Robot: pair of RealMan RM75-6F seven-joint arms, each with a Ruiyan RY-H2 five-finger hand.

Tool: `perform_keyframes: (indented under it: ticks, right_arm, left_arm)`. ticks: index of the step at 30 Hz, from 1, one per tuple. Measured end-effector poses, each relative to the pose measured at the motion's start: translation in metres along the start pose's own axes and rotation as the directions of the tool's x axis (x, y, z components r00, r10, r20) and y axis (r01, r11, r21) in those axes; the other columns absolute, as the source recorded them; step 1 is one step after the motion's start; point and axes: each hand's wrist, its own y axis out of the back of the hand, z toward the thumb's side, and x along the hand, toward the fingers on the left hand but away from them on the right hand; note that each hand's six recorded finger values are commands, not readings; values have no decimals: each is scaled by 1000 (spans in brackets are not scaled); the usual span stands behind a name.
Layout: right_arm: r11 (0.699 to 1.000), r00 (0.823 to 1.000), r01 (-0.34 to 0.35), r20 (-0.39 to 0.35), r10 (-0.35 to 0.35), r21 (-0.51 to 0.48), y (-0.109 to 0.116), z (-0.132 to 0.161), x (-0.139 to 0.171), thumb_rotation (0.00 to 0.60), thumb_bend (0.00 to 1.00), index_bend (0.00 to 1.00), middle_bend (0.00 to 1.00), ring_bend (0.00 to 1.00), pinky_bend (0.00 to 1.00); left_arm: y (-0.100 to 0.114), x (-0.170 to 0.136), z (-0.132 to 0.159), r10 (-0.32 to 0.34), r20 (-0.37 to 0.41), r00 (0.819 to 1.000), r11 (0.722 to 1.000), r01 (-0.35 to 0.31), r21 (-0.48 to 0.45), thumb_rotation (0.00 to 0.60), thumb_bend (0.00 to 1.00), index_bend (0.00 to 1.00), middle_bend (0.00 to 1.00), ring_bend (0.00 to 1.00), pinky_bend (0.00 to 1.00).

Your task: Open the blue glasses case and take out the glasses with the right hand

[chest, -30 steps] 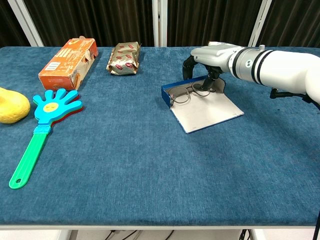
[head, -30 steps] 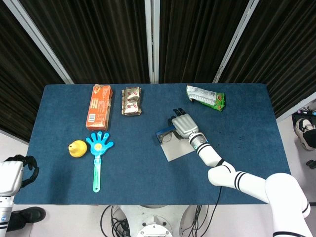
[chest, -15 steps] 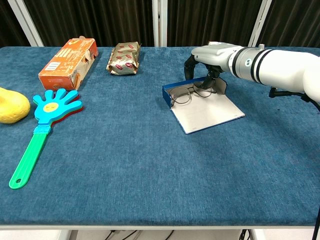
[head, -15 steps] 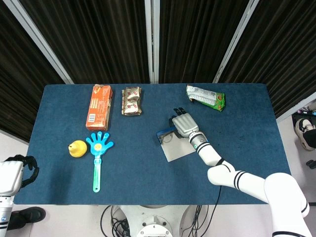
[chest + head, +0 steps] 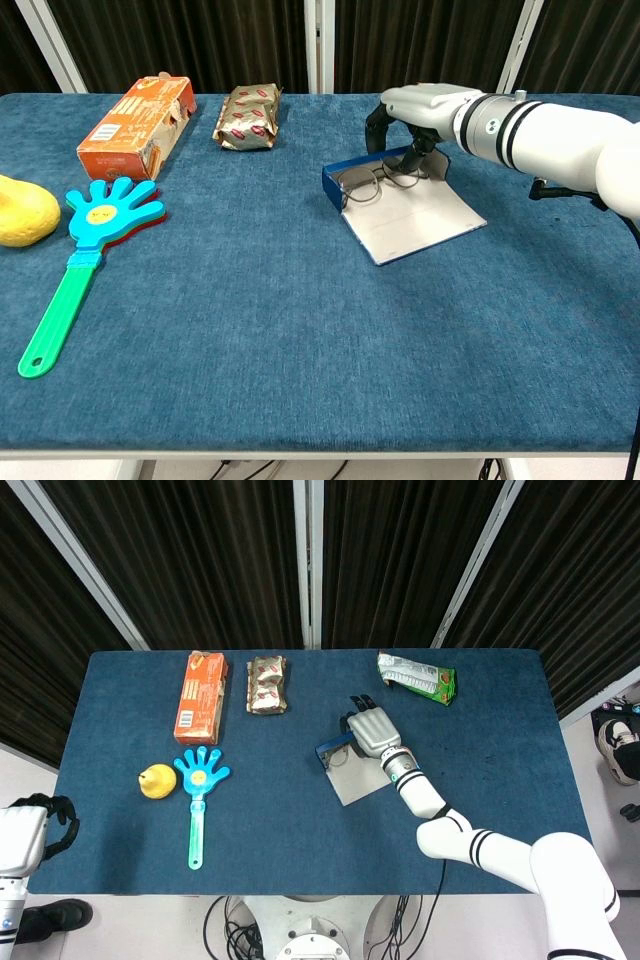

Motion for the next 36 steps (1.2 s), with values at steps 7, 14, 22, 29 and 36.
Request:
perform_keyframes:
  ticks: [7,14,22,29,36]
  right_arm:
    - [985,985,171,22,-171,-18,13,0,12,600,477,680,393,42,0]
    - [955,954,295,50,-294,-9,-3,3,28,600,477,682,391,42,0]
    - [960,958,279,69,-280,22,-17,0,21,600,477,683,391,42,0]
    - [977,973,208,89,-212,50,-16,-2,4,600,330,228,247,1,0]
    - [986,985,160,58,-162,37,-5,5,6,600,293,57,181,0,0]
  left_arm:
    - [0,0,0,0,2,1000,1000,0,-2,600,380,605,614,449,512]
    - [0,0,0,-1,3,1000,1000,1,-4,600,380,605,614,449,511]
    - [0,0,0,-2,3,1000,1000,2,-3,600,380,605,614,449,511]
    - [0,0,0,-2,2,1000,1000,2,-3,600,380,606,614,449,511]
    - [0,0,0,-2,3,1000,1000,2,-4,600,380,606,614,449,511]
